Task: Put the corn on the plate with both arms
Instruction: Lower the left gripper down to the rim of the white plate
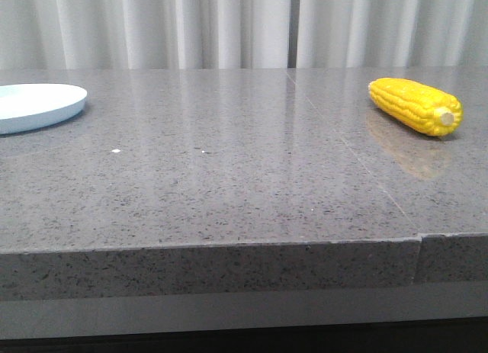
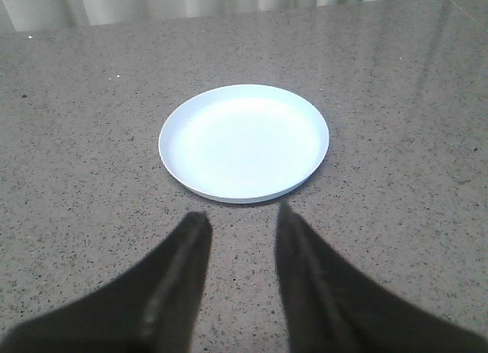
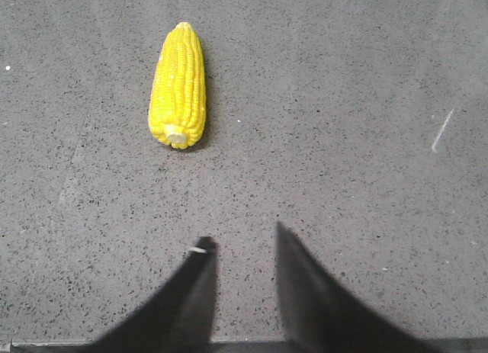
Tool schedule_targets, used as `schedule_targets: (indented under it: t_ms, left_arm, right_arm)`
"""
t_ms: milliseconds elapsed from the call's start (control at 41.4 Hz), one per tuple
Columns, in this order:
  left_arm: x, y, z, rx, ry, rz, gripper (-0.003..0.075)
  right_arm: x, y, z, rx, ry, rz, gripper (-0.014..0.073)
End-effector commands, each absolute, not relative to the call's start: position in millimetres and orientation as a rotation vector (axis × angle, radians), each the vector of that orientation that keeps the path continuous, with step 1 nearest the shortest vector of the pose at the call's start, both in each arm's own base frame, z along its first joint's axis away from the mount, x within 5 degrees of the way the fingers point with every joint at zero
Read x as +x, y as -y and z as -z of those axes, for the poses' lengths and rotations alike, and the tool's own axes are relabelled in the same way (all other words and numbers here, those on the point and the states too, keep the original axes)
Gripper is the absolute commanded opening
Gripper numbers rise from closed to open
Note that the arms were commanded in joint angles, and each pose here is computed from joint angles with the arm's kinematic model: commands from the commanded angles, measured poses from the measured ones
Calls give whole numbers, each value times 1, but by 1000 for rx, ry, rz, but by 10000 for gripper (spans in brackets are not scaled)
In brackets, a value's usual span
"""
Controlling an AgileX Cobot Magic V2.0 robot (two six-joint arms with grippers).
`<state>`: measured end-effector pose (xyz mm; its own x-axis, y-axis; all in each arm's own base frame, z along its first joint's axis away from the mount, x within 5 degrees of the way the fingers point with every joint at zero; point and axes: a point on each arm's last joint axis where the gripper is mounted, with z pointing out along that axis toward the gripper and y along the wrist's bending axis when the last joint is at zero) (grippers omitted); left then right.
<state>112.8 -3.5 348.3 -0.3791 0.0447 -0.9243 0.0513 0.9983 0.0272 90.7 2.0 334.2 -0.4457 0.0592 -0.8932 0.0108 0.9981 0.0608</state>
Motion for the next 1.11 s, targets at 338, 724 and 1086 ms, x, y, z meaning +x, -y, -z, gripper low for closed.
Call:
schedule_targets:
  t_ms: [338, 724, 1086]
  left_arm:
    - [116, 4, -362, 53, -1875, 23, 501]
    - [157, 4, -359, 65, -1998, 4, 501]
    - [252, -17, -356, 23, -2221, -8, 501]
  right_arm:
    - [94, -1, -349, 38, -1945, -41, 499]
    - [94, -1, -349, 38, -1945, -41, 499]
    - [94, -1, -349, 38, -1945, -41, 499]
